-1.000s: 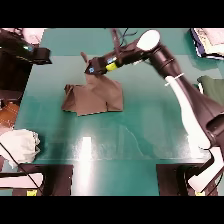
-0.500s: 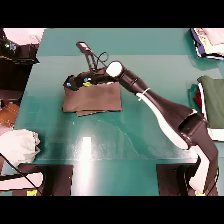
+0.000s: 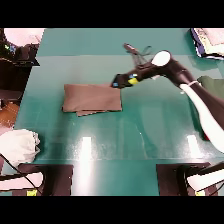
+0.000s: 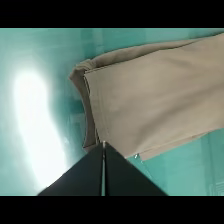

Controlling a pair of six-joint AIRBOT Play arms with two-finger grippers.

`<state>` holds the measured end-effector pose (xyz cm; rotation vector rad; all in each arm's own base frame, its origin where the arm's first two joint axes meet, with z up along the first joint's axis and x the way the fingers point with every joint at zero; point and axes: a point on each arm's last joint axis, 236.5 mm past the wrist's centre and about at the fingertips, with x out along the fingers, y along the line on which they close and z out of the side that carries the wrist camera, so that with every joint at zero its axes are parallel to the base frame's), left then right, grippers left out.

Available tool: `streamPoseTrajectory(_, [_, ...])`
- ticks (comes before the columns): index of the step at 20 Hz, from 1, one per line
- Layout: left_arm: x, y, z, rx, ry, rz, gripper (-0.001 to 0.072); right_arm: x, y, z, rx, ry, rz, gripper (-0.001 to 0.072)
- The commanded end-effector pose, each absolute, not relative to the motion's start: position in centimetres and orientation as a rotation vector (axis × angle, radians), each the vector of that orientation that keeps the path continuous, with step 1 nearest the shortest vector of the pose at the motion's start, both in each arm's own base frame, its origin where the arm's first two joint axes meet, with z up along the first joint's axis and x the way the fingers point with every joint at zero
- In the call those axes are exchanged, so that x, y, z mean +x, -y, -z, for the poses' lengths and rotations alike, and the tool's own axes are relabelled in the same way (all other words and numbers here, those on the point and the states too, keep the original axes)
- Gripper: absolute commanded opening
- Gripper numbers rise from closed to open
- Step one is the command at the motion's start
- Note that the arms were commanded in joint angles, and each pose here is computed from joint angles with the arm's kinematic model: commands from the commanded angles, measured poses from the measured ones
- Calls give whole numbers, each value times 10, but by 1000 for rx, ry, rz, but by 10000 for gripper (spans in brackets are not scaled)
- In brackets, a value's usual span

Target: Fold the shirts.

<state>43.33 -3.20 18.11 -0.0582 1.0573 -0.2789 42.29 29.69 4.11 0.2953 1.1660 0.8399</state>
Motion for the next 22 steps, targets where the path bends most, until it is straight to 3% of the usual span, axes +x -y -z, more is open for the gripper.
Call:
streamPoseTrajectory(1, [433,32,-181,-59,-1060,281,30,420,-233,-4,453,-1276,-681,645])
streamPoseTrajectory(2, [433,32,-181,-59,-1060,281,31,420,-233,3,524,-1289,-673,697])
streamPoseTrajectory(5, [434,32,-182,-59,-1053,280,31,421,-251,29,667,-1349,-678,698])
streamPoseTrajectory(11, [433,32,-181,-52,-1059,286,31,424,-332,60,711,-1410,-806,694])
streamPoseTrajectory(14, [432,32,-181,-52,-1061,286,31,428,-372,63,699,-1393,-865,642])
streamPoseTrajectory(17, [432,32,-180,-52,-1063,286,31,439,-396,59,671,-1326,-879,366])
streamPoseTrajectory(19, [432,32,-180,-52,-1064,287,31,448,-404,50,631,-1256,-904,19])
streamPoseTrajectory(22, [430,32,-179,-51,-1071,288,31,454,-403,30,588,-1202,-950,19])
